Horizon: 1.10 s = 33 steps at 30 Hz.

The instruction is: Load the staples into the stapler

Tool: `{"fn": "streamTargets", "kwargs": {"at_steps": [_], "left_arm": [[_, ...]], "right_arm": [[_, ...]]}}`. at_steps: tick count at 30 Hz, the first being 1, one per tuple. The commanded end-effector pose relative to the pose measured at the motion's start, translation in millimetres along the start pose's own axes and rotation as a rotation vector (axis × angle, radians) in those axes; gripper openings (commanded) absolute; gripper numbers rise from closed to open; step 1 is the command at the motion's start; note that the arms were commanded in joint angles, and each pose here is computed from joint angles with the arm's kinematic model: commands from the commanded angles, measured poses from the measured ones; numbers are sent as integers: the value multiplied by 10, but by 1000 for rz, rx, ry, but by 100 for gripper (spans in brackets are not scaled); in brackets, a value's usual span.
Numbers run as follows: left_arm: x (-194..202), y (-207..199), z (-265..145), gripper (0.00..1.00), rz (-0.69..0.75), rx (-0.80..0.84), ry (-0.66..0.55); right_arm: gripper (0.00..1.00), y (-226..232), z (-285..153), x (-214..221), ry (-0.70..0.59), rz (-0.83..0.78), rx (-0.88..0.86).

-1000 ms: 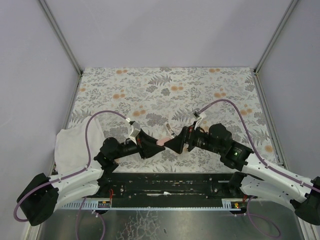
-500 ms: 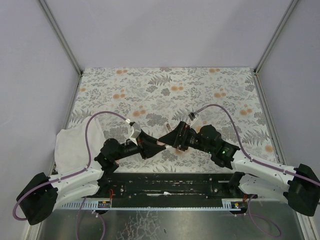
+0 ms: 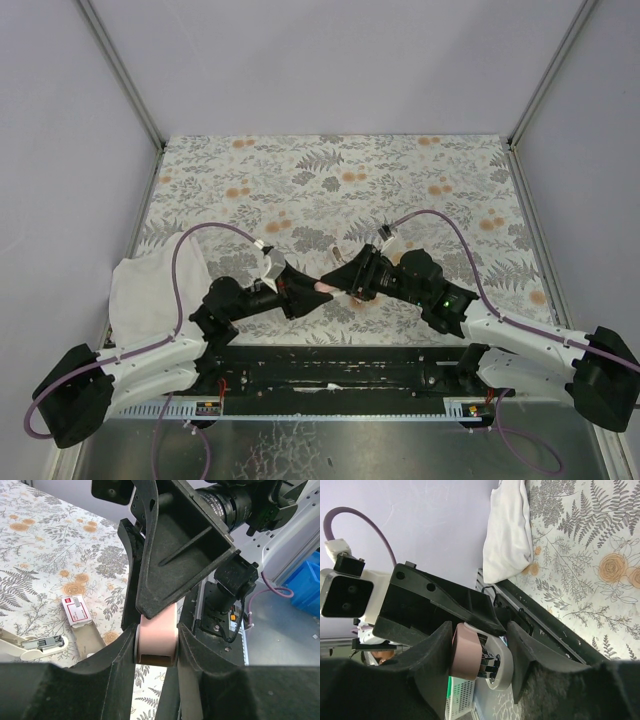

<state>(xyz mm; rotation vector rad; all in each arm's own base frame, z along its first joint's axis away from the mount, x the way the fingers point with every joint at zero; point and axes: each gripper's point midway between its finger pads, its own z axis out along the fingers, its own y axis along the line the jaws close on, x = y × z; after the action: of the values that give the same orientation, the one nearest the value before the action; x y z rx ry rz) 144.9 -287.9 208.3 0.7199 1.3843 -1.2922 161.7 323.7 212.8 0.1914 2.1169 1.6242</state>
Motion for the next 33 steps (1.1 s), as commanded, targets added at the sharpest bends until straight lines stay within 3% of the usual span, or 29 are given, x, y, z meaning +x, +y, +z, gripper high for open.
{"fn": "streamTargets", "kwargs": {"at_steps": [1, 6, 8, 11, 12, 15, 16, 18, 21, 24, 25, 27, 28, 33], "left_arm": [[72, 106, 51, 24, 64, -42, 79], [218, 157, 38, 27, 71, -58, 177], [238, 149, 36, 21, 70, -54, 190], [249, 126, 51, 5, 68, -41, 198], [258, 131, 55, 0, 68, -44, 201], [275, 158, 61, 0, 79, -65, 196], [265, 165, 60, 0, 87, -74, 187], [248, 177, 49, 0, 99, -91, 169], [213, 192, 32, 0, 116, -113, 148], [205, 196, 18, 0, 126, -124, 141], [206, 195, 17, 0, 128, -126, 141], [224, 192, 21, 0, 133, -125, 147], [238, 199, 24, 0, 135, -128, 153], [301, 208, 52, 0, 148, -139, 176]], "right_arm": [[0, 228, -40, -54, -23, 2, -67], [0, 178, -75, -94, -34, -69, -5], [0, 179, -85, -99, -31, -90, 8], [1, 162, -80, -84, -10, -119, 37], [10, 179, -74, -78, -2, -127, 36], [56, 230, -71, -69, 8, -129, 19], [67, 251, -72, -63, 12, -128, 11], [76, 264, -71, -45, 23, -122, 6], [79, 257, -71, -13, 37, -103, 1], [71, 201, -65, 15, 46, -82, 10], [58, 183, -61, 32, 53, -77, 12], [10, 149, -53, 55, 60, -62, 16], [1, 122, -49, 65, 64, -57, 21], [0, 73, -49, 75, 58, -43, 24]]}}
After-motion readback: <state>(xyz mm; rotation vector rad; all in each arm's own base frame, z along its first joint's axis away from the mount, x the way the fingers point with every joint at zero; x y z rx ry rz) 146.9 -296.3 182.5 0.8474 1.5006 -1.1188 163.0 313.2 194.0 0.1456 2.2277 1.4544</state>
